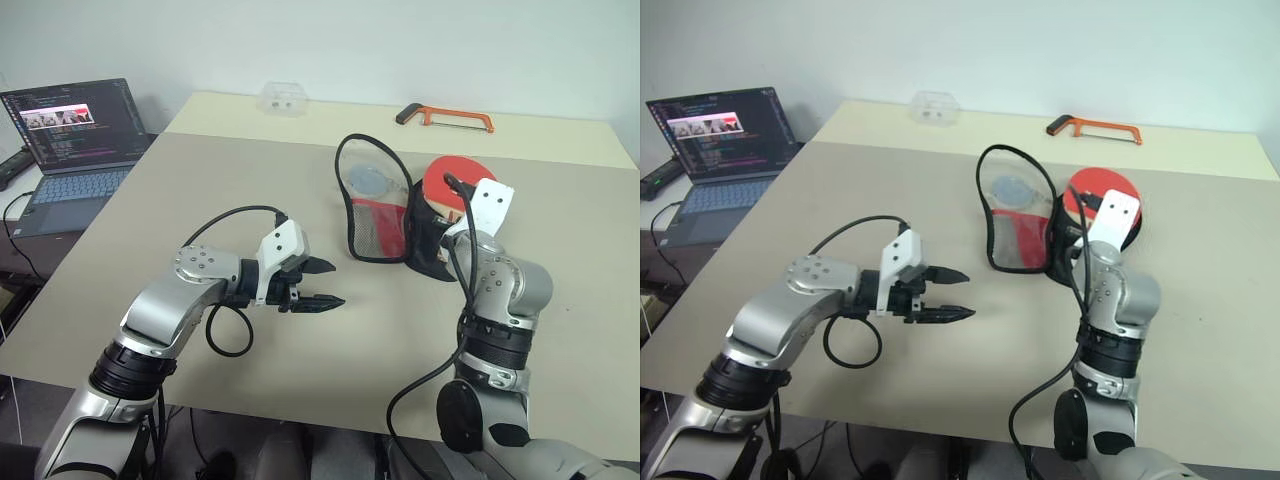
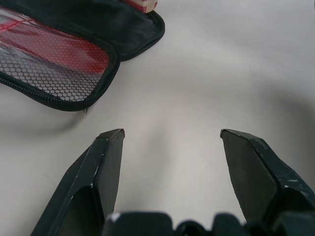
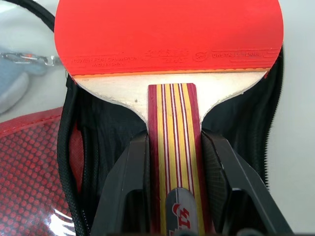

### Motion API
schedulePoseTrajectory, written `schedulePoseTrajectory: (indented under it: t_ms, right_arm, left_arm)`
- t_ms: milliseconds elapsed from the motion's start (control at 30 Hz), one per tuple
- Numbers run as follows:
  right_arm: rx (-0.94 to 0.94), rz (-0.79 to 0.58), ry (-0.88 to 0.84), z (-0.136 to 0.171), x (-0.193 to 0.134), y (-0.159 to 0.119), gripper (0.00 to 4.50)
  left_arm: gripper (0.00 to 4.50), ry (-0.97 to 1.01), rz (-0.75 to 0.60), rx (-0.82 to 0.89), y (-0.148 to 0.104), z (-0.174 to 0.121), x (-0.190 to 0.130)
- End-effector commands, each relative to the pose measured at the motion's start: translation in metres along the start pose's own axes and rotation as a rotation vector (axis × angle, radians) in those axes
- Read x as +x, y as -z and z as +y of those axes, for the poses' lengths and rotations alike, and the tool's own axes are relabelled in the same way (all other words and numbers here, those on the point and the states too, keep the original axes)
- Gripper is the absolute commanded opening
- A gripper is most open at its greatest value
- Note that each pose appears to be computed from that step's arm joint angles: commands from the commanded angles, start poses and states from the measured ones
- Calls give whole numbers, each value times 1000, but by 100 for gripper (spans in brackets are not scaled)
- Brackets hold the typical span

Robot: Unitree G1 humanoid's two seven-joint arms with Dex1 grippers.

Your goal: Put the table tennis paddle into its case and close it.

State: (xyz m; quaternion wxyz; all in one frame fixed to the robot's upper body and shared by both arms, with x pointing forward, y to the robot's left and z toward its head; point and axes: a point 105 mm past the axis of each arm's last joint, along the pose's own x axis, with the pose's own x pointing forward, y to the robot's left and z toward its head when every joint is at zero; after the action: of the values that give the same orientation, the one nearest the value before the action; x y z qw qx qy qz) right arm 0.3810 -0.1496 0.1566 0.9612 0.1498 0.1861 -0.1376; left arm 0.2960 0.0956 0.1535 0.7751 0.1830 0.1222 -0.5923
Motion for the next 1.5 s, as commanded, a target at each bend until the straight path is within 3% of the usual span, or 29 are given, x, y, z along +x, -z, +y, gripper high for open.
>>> schedulePoseTrajectory:
  t_ms: [33,733,933,1067,1167,1267,1367,1500]
  right_arm:
    - [87,-4,-123,41,-12,2,108]
    - [58,91,-118,46,0,21,108]
    - [53,5,-174,51,-6,0,299]
    - [6,-76,-236,46,-22,-28,444]
    - [-116,-132,-324,28,-43,-48,447]
    - [-307,-116,-434,-19,-62,-58,447]
    - [-417,-61,-522,-66,-73,-57,447]
    - [-460,-185,-729,-109,-91,-62,447]
  left_arm:
    - [340,-6,-12,46,-11,-1,-4]
    - [340,-27,-3,64,-15,3,-7]
    - [340,-67,-9,83,-18,14,-8]
    - [340,-234,-43,111,-27,48,-11]
    - [340,-254,-98,106,-38,59,-21]
    - [340,-230,-152,64,-43,65,-43]
    - [340,-266,-132,28,-33,81,-52]
    - [340,-348,-79,-19,-12,106,-39]
